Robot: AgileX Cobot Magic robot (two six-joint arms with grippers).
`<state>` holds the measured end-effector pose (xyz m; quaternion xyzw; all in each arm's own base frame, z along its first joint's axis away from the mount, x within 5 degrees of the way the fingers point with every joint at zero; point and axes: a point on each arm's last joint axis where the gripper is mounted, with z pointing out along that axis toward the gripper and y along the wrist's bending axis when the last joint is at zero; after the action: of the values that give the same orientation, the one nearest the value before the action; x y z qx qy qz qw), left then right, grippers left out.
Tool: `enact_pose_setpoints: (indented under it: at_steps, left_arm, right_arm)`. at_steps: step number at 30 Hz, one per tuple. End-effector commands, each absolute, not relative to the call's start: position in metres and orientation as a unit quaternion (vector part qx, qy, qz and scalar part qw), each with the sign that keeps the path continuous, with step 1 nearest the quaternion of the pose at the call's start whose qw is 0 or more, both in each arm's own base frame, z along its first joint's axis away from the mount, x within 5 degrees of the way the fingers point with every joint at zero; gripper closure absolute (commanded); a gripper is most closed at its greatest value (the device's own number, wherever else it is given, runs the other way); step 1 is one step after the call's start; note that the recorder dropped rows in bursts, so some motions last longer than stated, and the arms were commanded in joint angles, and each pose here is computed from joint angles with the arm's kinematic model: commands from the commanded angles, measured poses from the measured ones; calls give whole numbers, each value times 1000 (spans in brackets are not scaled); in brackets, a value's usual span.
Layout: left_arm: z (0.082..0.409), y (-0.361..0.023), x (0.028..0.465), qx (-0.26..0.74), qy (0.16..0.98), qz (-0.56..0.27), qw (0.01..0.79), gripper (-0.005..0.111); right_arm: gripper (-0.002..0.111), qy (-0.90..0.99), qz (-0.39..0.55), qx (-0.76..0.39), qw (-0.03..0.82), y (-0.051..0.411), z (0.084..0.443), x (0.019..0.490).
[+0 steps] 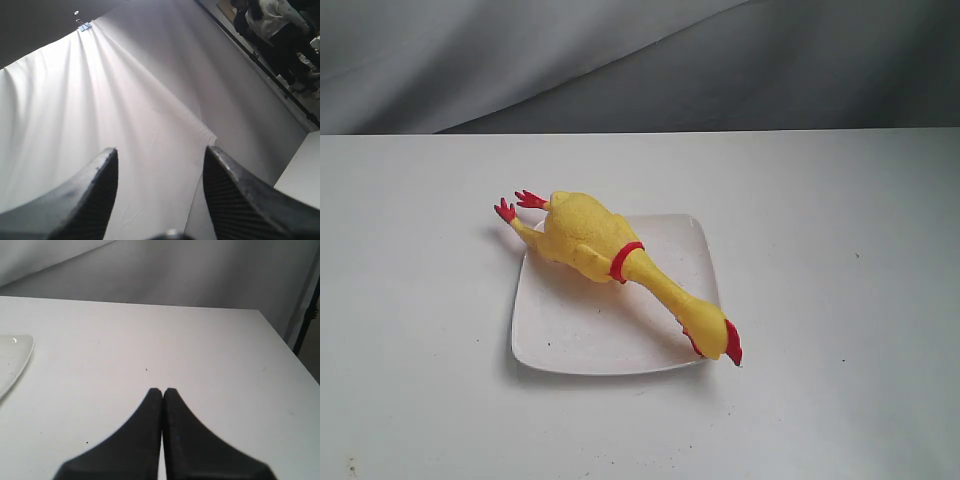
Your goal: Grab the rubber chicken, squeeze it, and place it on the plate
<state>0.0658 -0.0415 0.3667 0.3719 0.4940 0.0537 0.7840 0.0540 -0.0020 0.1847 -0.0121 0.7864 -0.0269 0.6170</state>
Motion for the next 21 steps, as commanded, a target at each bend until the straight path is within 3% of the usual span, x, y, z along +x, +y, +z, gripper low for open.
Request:
enact_pose_setpoints:
  at_steps: [1, 21]
  left_arm:
    - [368, -40, 65, 364, 498, 47, 786, 56]
    - [368, -39, 64, 361, 497, 47, 787, 56]
  right_arm:
    - [108, 789, -29, -9, 614, -2, 183, 54]
    - [108, 789, -28, -8, 614, -2, 183, 54]
